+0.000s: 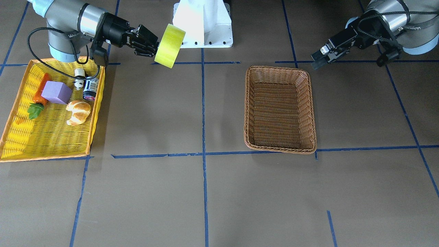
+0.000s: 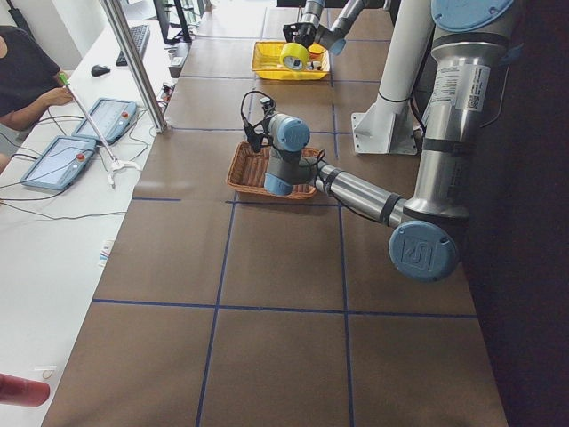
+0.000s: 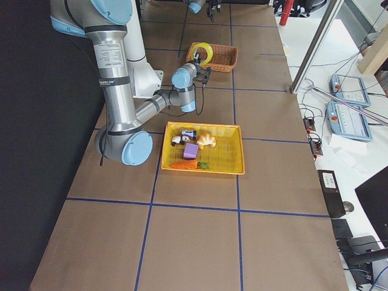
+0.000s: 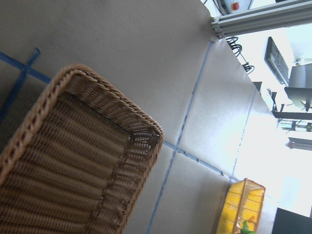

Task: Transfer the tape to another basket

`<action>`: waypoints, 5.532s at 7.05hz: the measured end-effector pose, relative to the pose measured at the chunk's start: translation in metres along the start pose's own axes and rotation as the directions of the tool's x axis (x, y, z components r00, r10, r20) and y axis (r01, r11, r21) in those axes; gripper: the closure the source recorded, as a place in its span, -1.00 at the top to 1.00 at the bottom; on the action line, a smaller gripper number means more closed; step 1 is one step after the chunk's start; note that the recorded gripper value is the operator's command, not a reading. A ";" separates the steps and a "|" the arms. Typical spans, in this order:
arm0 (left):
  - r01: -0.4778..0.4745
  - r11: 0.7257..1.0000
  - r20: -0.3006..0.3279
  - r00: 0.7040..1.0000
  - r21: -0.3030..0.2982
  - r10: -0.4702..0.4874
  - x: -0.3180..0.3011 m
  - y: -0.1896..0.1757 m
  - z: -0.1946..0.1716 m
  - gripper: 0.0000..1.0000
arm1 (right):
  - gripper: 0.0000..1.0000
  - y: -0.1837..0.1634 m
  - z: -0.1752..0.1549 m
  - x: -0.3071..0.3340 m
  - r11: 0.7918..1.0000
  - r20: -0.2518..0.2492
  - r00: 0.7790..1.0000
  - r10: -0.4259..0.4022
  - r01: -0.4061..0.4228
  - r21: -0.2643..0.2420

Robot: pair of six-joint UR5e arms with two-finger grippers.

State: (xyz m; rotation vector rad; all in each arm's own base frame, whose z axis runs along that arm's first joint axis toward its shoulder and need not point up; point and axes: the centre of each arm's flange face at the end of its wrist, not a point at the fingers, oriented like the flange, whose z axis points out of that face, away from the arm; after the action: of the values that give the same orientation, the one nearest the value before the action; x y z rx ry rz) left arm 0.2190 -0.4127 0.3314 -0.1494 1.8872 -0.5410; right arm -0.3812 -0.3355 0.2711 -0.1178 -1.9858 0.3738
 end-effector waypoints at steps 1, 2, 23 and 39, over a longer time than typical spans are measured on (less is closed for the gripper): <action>0.039 0.998 -0.068 0.997 -0.042 -0.042 -0.001 0.017 0.014 1.00 | -0.95 0.016 0.012 -0.003 0.999 0.016 1.000 0.007 -0.006 -0.043; 0.069 0.993 -0.135 0.987 -0.092 -0.081 -0.001 0.037 0.031 1.00 | -0.94 0.036 0.022 -0.007 0.996 0.032 0.999 0.015 -0.012 -0.089; 0.190 0.855 -0.247 0.907 -0.483 -0.341 0.015 0.224 0.169 -0.72 | 0.42 0.118 0.044 -0.011 0.965 0.062 0.996 0.066 -0.048 -0.258; -0.091 0.985 0.104 0.989 -0.148 0.107 0.055 0.086 0.132 -1.00 | 1.00 -0.107 -0.048 -0.064 0.953 -0.407 0.869 -0.279 0.303 -0.007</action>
State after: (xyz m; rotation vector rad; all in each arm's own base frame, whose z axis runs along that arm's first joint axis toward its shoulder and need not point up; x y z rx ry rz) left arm 0.3318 -0.3949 0.2094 -0.1754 1.8128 -0.3232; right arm -0.3018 -0.4425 0.2675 0.1342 -1.5484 0.1889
